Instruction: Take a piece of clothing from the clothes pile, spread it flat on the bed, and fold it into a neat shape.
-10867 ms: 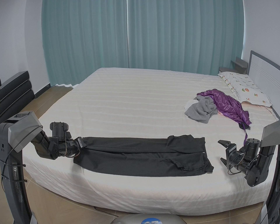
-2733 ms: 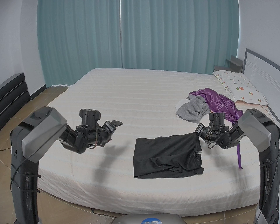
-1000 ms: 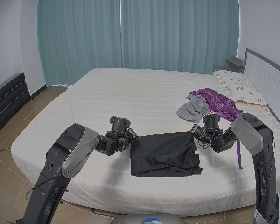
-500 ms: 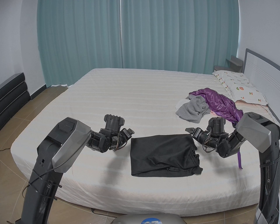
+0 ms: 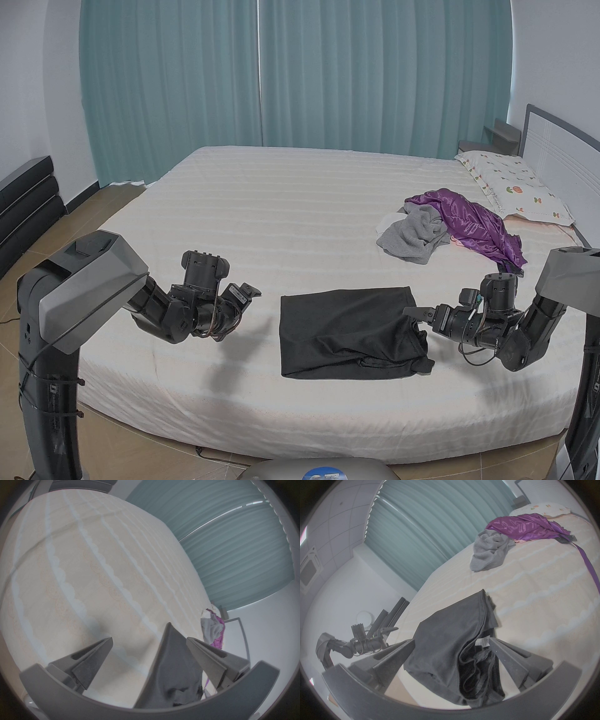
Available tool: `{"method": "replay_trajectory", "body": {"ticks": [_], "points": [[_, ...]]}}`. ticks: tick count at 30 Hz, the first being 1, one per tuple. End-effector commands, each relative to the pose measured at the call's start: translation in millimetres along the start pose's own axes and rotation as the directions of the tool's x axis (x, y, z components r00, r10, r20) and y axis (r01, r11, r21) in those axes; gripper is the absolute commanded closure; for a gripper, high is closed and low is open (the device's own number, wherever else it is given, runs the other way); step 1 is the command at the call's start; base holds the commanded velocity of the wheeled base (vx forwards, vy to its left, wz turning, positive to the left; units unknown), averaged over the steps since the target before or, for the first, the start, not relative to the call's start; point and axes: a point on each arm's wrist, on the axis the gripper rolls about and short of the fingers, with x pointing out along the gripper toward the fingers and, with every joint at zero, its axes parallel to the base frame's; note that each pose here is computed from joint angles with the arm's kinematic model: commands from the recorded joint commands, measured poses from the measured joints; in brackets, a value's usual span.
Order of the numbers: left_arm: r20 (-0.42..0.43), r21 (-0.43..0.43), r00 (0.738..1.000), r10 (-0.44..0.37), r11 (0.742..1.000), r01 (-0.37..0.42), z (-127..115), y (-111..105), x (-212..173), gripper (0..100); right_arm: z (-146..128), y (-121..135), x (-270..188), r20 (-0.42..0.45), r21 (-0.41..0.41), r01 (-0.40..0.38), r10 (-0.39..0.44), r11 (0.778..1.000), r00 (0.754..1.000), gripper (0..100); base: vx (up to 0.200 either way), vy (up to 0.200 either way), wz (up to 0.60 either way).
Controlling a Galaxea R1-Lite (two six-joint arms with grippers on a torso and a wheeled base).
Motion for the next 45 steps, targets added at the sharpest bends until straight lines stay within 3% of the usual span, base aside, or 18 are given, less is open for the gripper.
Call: {"method": "replay_trajectory", "body": {"ticks": [1,11,12,17,28,45], "points": [[0.025,-0.035,0.999,-0.03,0.999,0.031,1.5,6.4,-23.5,0,-16.4,1.5,-6.5,-0.045,-0.029,-0.024,0.023,0.999,0.999,0,0.0,0.0,0.0],[0.04,-0.059,0.999,-0.012,0.998,0.015,10.8,20.6,-22.2,0,-36.9,-17.4,5.3,-0.107,-0.083,0.01,-0.019,0.996,0.994,0,0.0,0.0,0.0],[0.04,-0.061,0.999,-0.007,0.998,0.01,11.2,22.4,-22.5,0,-37.0,-17.5,5.5,-0.106,-0.09,0.009,-0.018,0.996,0.994,100,0.0,0.0,0.0],[0.035,-0.065,0.999,0.0,0.998,0.002,11.3,25.8,-22.9,0,-36.1,-21.7,-2.1,-0.069,-0.116,0.013,-0.021,0.993,0.997,100,0.0,0.0,0.0],[0.025,-0.064,1.0,0.018,0.998,-0.016,8.3,30.8,-23.6,0,-46.4,-36.9,-23.0,-0.075,-0.161,0.051,-0.063,0.986,0.995,100,0.0,0.0,0.0],[0.023,-0.062,1.0,0.022,0.998,-0.02,7.7,32.0,-22.8,0,-47.6,-42.3,-30.4,-0.065,-0.149,0.044,-0.054,0.988,0.996,100,0.0,0.0,0.0]]}}
